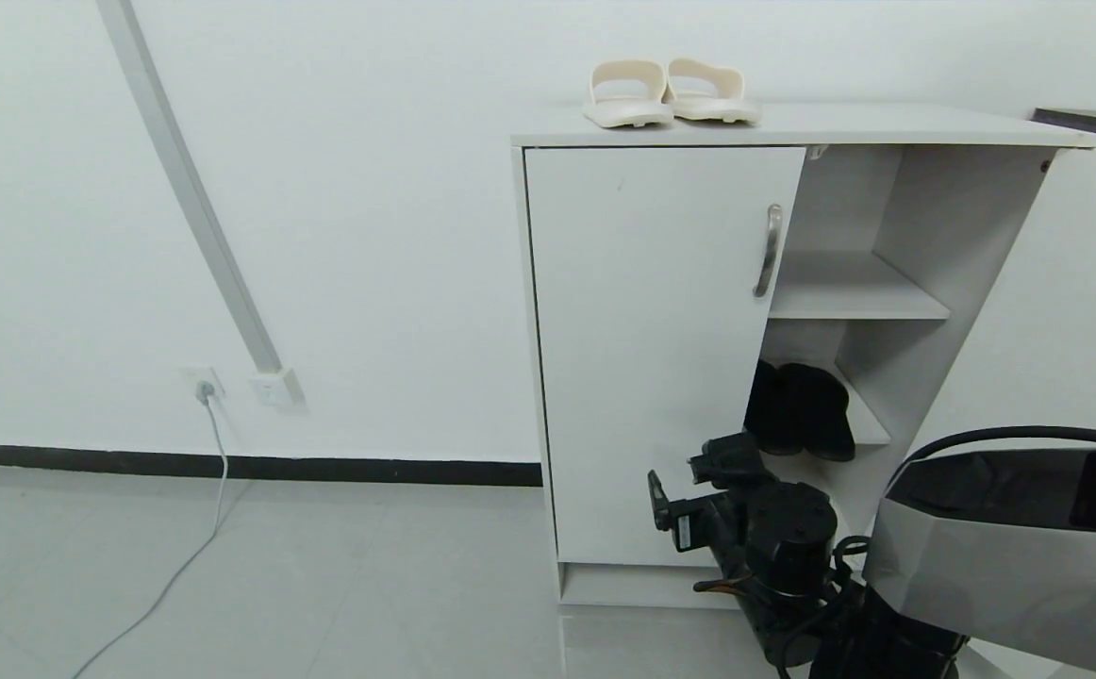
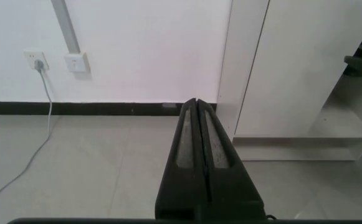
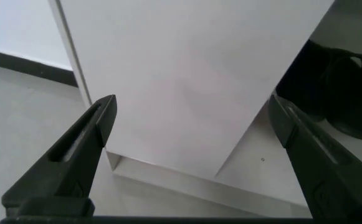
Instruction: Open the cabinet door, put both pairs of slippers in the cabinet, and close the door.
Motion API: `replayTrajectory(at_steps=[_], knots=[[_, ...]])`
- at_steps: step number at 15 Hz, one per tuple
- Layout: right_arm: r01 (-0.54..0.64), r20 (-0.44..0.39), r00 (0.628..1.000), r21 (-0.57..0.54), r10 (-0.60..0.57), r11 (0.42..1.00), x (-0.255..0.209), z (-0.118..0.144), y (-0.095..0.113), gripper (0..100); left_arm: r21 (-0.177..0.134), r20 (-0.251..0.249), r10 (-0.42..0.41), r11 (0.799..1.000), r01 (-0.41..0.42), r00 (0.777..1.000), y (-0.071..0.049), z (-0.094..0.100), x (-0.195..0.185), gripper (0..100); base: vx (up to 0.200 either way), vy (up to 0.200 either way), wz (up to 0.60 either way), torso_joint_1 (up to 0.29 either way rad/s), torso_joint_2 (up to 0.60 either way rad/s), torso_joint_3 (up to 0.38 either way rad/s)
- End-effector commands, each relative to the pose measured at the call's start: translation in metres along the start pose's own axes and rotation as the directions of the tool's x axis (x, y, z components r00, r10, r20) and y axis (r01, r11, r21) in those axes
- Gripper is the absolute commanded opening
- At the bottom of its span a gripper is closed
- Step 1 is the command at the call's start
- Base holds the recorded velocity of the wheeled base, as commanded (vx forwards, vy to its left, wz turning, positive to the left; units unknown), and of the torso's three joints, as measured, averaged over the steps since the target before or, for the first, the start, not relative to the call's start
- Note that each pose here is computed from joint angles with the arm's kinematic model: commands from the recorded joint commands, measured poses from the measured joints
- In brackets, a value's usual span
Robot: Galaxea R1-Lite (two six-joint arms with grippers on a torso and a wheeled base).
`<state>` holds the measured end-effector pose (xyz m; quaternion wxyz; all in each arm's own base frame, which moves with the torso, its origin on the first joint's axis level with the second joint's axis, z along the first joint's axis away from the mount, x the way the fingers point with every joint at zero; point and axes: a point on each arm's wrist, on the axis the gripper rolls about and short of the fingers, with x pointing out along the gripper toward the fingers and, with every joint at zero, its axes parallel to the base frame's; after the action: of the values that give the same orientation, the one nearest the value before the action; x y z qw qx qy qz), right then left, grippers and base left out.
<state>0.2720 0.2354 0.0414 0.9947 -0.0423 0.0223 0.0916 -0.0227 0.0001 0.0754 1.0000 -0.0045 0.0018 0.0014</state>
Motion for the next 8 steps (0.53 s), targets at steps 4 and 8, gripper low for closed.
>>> replayTrajectory(at_steps=[4,8], knots=[[0.0,-0.005,1.0,-0.004,0.0,1.0,-0.0001,-0.0015,0.0006,100,0.0,-0.003,0.0,1.0,0.0,1.0,0.0,-0.0004,0.0,0,0.0,0.0,0.0,0.035,-0.36,-0.358],[0.003,-0.001,1.0,-0.001,-0.003,1.0,-0.0004,0.0004,-0.0003,100,0.001,-0.003,0.0,1.0,0.0,1.0,0.0,-0.0004,0.0,0,0.0,0.0,0.0,0.091,-0.49,-0.354]])
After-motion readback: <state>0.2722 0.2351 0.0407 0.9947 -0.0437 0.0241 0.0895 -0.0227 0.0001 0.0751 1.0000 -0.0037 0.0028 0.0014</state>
